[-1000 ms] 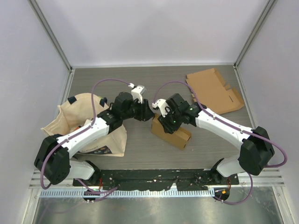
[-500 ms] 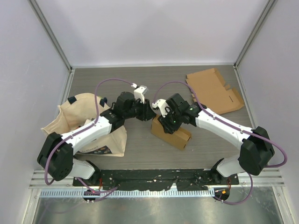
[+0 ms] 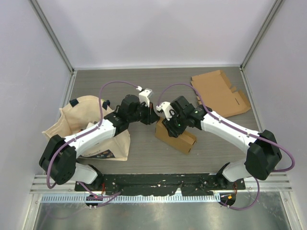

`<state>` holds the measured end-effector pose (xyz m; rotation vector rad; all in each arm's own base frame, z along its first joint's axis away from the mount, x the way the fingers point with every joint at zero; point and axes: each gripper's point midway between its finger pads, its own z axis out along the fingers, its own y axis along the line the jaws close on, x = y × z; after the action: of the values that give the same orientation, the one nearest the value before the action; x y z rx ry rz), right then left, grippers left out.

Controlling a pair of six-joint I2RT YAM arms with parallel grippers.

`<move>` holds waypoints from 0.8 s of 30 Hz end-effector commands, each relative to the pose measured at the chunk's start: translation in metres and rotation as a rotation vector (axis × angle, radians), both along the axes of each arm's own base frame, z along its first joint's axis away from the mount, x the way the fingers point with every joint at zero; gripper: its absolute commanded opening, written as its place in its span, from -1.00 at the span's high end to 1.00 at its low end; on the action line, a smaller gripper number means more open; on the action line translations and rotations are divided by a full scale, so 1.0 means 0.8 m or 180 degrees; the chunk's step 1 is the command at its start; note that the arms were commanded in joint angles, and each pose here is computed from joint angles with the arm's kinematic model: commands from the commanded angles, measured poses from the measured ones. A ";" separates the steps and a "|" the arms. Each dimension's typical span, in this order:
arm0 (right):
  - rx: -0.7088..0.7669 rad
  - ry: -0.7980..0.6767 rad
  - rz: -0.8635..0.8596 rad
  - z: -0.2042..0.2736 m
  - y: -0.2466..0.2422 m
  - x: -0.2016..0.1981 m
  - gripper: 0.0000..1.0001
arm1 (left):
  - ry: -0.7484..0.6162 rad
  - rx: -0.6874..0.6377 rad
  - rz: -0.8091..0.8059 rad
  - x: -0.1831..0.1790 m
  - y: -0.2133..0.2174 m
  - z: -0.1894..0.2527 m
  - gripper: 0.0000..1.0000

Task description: Fold the paper box

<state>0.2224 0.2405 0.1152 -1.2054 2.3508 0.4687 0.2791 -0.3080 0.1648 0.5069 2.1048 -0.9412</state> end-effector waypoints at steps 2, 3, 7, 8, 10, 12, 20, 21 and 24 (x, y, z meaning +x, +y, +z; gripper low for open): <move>-0.0044 -0.0118 -0.0165 0.009 -0.010 0.007 0.30 | -0.0088 -0.0142 -0.0083 -0.010 -0.012 0.027 1.00; 0.0002 -0.0131 -0.0163 0.011 -0.007 0.008 0.31 | -0.0083 -0.0136 -0.0081 -0.012 -0.013 0.026 1.00; 0.0070 -0.0156 -0.0182 0.012 -0.003 0.010 0.30 | -0.0072 -0.0047 -0.0014 -0.015 -0.009 0.011 1.00; 0.0060 -0.0171 -0.0194 0.012 -0.003 0.011 0.30 | -0.0066 -0.0018 0.0010 -0.016 -0.007 0.006 1.00; 0.0066 -0.0216 -0.0224 0.016 -0.002 0.016 0.30 | -0.0159 0.0044 0.0074 -0.017 -0.005 0.005 1.00; 0.0113 -0.0272 -0.0228 0.021 0.001 0.020 0.30 | -0.0224 0.0113 0.0150 -0.017 0.000 -0.003 1.00; 0.0164 -0.0382 -0.0140 0.025 0.010 0.038 0.27 | -0.0345 0.0106 0.0435 -0.015 0.018 -0.023 1.00; 0.0162 -0.0376 -0.0153 0.023 0.009 0.040 0.25 | -0.0339 0.0102 0.0454 -0.016 0.019 -0.026 1.00; 0.0178 -0.0336 -0.0219 0.020 0.011 0.040 0.17 | -0.0349 0.0113 0.0481 -0.020 0.017 -0.029 1.00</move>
<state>0.2268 0.2409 0.1152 -1.1904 2.3339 0.4535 0.2717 -0.3012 0.1608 0.4176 1.9918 -0.8217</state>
